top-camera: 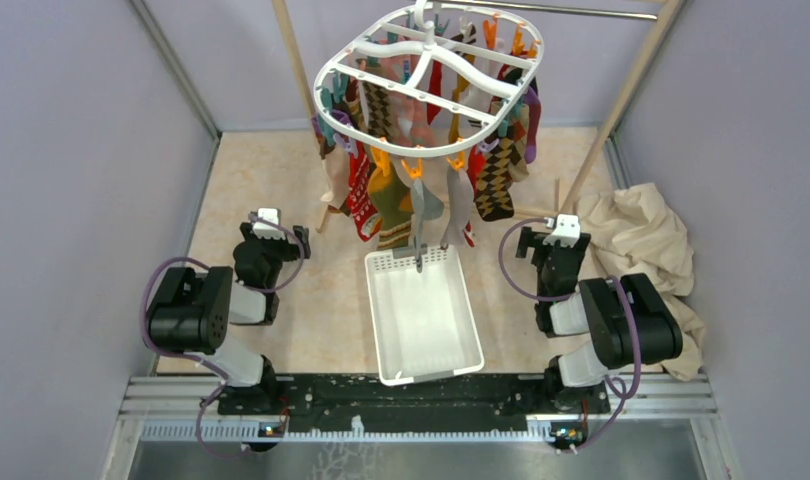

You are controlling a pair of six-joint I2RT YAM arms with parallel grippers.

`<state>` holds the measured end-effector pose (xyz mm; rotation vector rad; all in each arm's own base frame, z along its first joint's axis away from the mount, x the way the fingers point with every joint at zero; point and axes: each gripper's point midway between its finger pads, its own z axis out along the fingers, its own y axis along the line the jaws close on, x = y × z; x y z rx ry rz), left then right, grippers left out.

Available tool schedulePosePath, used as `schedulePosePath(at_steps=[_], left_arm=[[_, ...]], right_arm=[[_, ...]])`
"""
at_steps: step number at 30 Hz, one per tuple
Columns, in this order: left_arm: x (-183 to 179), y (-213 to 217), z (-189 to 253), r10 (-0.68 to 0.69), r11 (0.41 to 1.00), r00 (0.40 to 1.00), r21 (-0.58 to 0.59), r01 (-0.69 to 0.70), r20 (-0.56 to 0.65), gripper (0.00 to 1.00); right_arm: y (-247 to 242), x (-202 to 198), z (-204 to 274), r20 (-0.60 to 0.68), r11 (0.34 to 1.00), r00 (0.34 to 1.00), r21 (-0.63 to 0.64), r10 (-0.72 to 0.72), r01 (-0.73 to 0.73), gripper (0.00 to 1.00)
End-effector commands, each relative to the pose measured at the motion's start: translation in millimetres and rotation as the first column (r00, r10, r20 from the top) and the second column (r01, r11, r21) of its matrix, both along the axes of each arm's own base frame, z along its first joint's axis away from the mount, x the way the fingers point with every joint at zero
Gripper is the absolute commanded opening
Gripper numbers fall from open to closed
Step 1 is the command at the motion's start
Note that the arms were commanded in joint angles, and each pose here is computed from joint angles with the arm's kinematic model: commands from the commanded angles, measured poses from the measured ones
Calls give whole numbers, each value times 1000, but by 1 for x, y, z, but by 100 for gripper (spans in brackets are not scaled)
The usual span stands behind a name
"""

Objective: Remove the socks clipped to the hanger
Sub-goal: Adjust the clothesline at the center of the board.

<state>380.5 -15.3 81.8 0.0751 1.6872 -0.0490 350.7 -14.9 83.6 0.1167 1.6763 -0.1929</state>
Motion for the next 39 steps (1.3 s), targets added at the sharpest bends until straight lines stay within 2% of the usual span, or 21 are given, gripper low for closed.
schedulePosePath(at_steps=[1, 15, 19, 24, 29, 37, 39], left_arm=[[3, -2, 9, -14, 1000, 999, 9, 13, 39, 99], [4, -3, 10, -15, 1000, 999, 11, 14, 40, 99], [5, -10, 8, -61, 998, 998, 26, 61, 27, 99], [5, -10, 7, -61, 998, 998, 28, 60, 26, 99], [5, -10, 7, -62, 998, 998, 27, 61, 26, 99], [5, -10, 8, -64, 998, 998, 27, 63, 29, 99], [5, -9, 11, -55, 998, 998, 26, 54, 40, 99]], right_arm=[[0, 9, 23, 80, 1000, 997, 16, 1, -3, 98], [-1, 7, 25, 90, 1000, 996, 15, -2, 0, 98], [-1, 6, 26, 98, 1000, 995, 13, 1, -2, 99], [11, 1, 30, 124, 997, 989, -15, 81, -80, 99], [12, -1, 30, 127, 996, 988, -19, 88, -87, 98], [-9, -27, 54, 247, 998, 968, 36, -49, 42, 98], [-12, -29, 59, 237, 997, 969, 49, -72, 62, 99]])
